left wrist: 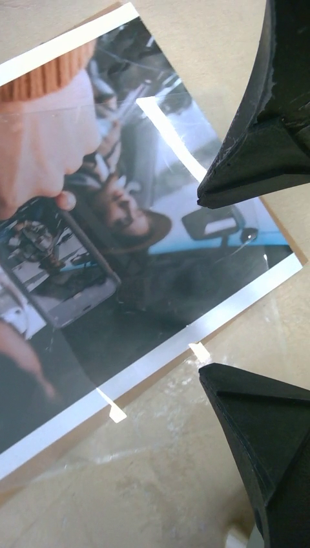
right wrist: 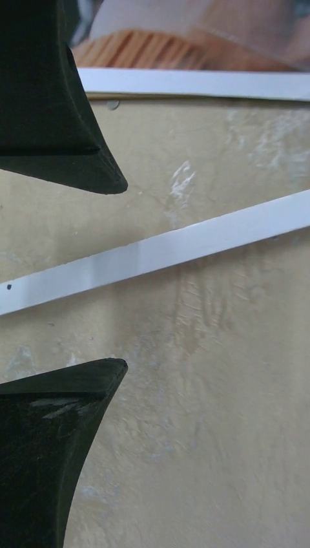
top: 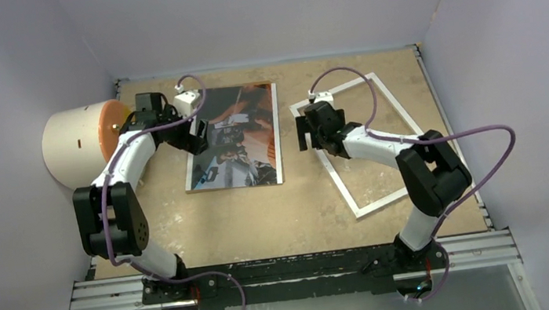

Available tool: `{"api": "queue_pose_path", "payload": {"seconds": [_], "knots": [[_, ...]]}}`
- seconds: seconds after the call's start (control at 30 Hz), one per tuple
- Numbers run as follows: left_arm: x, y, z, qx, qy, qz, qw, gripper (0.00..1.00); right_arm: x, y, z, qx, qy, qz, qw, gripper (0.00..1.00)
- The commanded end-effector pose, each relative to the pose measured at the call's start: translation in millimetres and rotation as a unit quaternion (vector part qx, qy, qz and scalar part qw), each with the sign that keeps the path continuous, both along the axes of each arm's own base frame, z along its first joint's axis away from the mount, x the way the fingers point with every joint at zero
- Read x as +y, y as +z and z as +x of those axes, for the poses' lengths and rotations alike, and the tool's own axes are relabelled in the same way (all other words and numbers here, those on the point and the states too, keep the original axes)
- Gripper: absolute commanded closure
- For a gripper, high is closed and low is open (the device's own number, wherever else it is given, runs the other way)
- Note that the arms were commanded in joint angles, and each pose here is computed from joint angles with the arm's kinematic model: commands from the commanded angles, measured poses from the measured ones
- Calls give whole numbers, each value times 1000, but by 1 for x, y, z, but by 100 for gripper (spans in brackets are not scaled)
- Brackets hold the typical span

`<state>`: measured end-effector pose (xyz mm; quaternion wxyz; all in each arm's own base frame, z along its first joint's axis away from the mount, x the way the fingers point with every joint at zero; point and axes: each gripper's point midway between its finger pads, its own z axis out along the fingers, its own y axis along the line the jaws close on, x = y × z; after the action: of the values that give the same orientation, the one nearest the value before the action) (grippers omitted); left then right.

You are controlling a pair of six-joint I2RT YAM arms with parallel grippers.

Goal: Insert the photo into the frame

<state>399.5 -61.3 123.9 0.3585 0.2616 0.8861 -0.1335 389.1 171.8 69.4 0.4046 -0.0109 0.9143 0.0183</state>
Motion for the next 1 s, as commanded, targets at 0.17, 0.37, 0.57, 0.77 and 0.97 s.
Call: {"api": "queue_pose_path", "payload": {"seconds": [0.17, 0.37, 0.57, 0.77, 0.97], "knots": [[-10, -8, -25, 28, -49, 10, 998, 0, -13, -28, -30, 67, 5, -46, 997, 13], [-11, -11, -28, 37, -49, 11, 998, 0, -9, -53, -54, 104, 21, -42, 994, 24], [-11, -11, -29, 40, -47, 12, 998, 0, -5, -69, -68, 128, 25, -38, 991, 36], [-15, -5, -30, 40, -49, 9, 998, 0, 2, -59, -58, 121, 16, -32, 992, 69], [-19, 2, -29, 37, -52, 3, 998, 0, 23, -10, -33, 83, 10, 9, 996, 97]]}}
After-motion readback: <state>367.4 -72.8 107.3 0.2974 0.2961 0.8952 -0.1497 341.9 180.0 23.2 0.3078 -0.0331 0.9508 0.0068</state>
